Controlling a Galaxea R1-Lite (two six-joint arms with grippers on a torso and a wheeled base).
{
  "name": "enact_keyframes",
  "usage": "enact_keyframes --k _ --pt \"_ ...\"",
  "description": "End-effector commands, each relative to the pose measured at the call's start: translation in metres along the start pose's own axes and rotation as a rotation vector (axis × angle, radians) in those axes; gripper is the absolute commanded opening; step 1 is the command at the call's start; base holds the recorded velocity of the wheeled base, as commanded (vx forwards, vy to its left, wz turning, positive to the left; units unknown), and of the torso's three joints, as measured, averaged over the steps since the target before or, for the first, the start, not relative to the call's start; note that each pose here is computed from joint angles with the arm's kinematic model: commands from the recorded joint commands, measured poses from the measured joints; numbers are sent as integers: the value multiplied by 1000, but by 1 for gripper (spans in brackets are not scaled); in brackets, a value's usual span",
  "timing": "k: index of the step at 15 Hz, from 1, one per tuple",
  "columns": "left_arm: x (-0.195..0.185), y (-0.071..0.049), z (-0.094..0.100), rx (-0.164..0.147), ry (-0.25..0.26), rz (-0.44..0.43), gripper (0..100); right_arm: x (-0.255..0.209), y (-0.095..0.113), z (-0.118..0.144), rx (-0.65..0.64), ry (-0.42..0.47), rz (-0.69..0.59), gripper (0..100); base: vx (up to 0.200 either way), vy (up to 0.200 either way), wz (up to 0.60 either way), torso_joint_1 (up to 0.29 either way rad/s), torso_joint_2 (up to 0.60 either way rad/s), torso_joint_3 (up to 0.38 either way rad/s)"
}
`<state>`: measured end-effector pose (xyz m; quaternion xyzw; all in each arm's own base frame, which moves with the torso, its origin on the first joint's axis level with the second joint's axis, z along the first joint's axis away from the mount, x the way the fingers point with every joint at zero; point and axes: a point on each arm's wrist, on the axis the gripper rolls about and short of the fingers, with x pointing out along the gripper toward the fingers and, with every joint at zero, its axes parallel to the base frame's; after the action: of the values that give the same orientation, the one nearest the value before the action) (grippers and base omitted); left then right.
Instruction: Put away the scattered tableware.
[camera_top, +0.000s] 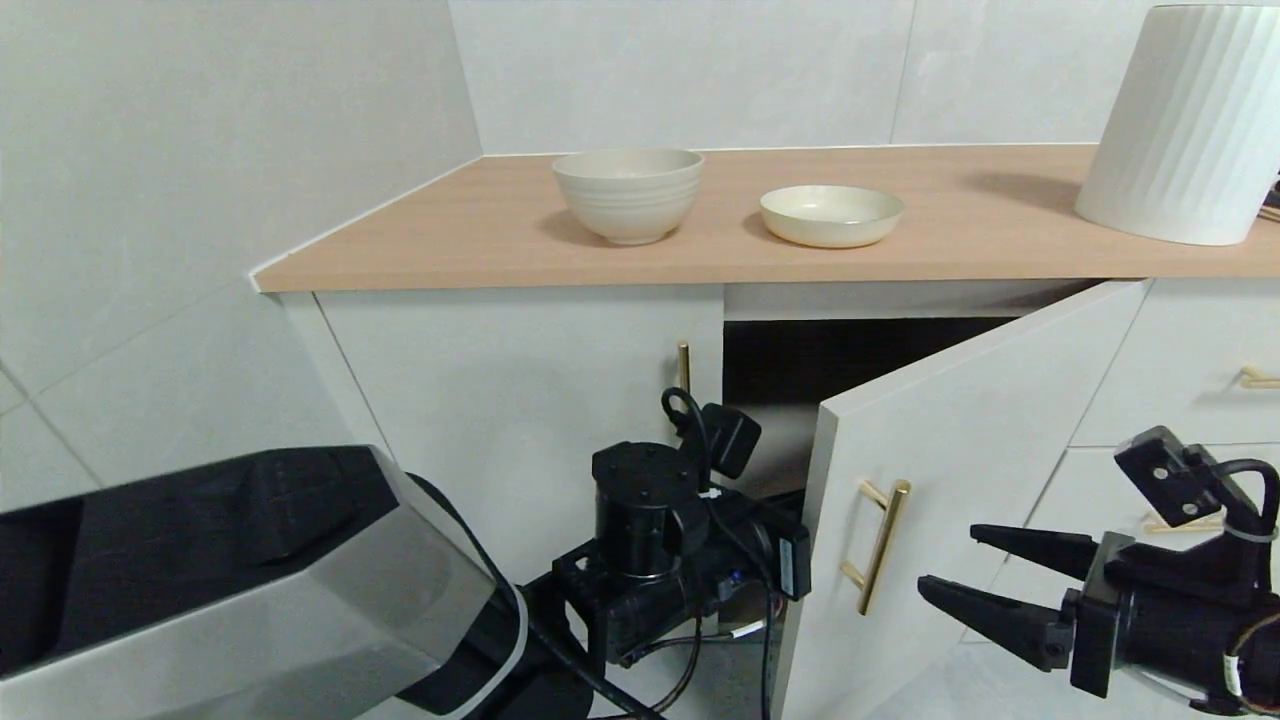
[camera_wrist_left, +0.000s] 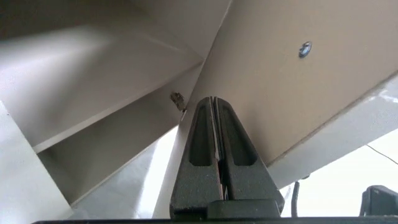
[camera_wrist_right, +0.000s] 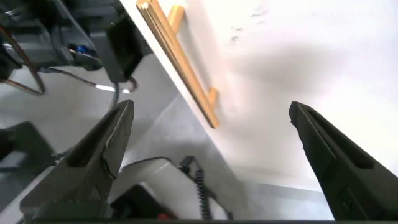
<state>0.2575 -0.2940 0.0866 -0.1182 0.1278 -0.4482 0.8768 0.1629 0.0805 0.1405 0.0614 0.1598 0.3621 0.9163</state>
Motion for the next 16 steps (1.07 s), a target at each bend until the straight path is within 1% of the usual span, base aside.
enact_keyframes --k 1,2,3,4,5,6,7,9,10,11,12,14,16 --pt "-6 -7 6 0 -14 -14 0 -17 7 11 -42 -84 -16 100 0 0 0 0 0 0" --pt "-11 -12 7 1 -7 -34 0 -23 11 24 -44 -92 -19 100 0 0 0 0 0 0" --pt "-11 -17 7 3 -4 -49 0 -30 12 33 -33 -74 -38 100 0 0 0 0 0 0" --pt "-10 -19 6 3 3 -55 0 -38 14 44 -21 -52 -56 100 0 0 0 0 0 0" --pt "-10 -22 4 2 25 -57 0 -51 20 58 -9 -22 -66 100 0 0 0 0 0 0" --pt "-12 -23 4 1 33 -57 0 -57 24 65 -4 -9 -71 100 0 0 0 0 0 0" --pt "-13 -25 5 1 35 -60 0 -57 24 67 -3 -6 -71 100 0 0 0 0 0 0" --pt "-13 -32 4 3 48 -78 0 -58 24 66 -1 -3 -75 100 0 0 0 0 0 0" --pt "-13 -33 4 4 47 -79 0 -58 24 66 0 -2 -76 100 0 0 0 0 0 0" --pt "-10 -34 4 3 63 -88 0 -63 21 67 6 -17 -107 100 0 0 0 0 0 0" --pt "-8 -35 5 -3 101 -97 0 -65 20 67 5 -26 -113 100 0 0 0 0 0 0" --pt "-3 -36 9 -8 144 -99 0 -67 21 68 2 -36 -117 100 0 0 0 0 0 0" --pt "1 -38 15 -11 161 -93 0 -69 22 69 -1 -45 -117 100 0 0 0 0 0 0"
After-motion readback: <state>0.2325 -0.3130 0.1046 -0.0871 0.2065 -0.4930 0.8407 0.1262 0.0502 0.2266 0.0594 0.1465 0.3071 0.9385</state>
